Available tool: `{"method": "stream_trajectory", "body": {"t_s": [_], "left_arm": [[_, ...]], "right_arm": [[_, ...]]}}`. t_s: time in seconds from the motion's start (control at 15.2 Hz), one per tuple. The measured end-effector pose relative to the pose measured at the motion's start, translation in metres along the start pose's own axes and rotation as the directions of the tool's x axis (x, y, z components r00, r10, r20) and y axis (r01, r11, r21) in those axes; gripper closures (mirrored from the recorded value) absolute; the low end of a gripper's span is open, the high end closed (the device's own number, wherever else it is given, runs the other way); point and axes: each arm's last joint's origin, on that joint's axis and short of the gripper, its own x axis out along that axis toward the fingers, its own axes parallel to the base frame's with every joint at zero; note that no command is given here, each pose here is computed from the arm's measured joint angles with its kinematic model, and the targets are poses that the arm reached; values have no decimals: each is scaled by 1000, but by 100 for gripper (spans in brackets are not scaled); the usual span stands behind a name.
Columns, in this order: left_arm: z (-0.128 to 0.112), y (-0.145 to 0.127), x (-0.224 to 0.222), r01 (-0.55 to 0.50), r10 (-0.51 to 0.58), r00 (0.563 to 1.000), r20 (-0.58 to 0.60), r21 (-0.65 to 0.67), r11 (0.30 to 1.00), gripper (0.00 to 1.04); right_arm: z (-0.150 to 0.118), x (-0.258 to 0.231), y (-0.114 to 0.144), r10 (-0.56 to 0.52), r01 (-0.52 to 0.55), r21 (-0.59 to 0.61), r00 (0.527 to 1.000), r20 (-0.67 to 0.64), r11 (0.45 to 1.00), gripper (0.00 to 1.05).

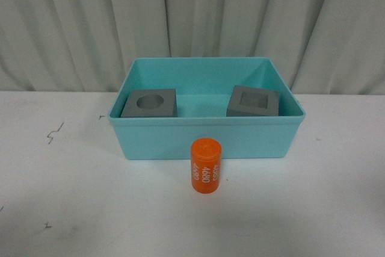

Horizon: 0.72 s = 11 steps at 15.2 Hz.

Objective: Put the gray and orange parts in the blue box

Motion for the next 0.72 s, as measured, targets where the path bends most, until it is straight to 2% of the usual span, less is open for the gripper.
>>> {"method": "stream_trajectory", "body": {"t_s": [0.07, 0.13, 0.2, 0.26, 0.33, 0.46, 0.59, 0.72], "left_arm": [[0, 0, 0, 0, 0, 1000, 0, 0, 1000, 7], [0, 0, 0, 0, 0, 1000, 0, 0, 1000, 7], [0, 0, 0, 0, 0, 1000, 0, 0, 1000, 7], [0, 0, 0, 0, 0, 1000, 0, 0, 1000, 7], [0, 0, 0, 0, 0, 1000, 0, 0, 1000, 7], [0, 0, 0, 0, 0, 1000, 0, 0, 1000, 7], [0, 0, 0, 0, 0, 1000, 0, 0, 1000, 7], [0, 0, 0, 0, 0, 1000, 0, 0, 1000, 7]], "right_arm": [[14, 24, 9, 45, -44, 38, 999, -28, 998, 6], [17, 56, 20, 99, -90, 73, 986, -135, 993, 6], [10, 88, 33, 145, -121, 103, 953, -267, 987, 6], [3, 120, 50, 195, -152, 136, 896, -399, 979, 6], [4, 167, 81, 284, -212, 194, 797, -534, 958, 6], [-10, 189, 96, 326, -235, 226, 709, -626, 945, 6], [-38, 199, 111, 346, -249, 242, 609, -714, 938, 6], [-59, 204, 123, 360, -269, 249, 556, -749, 931, 6]]}}
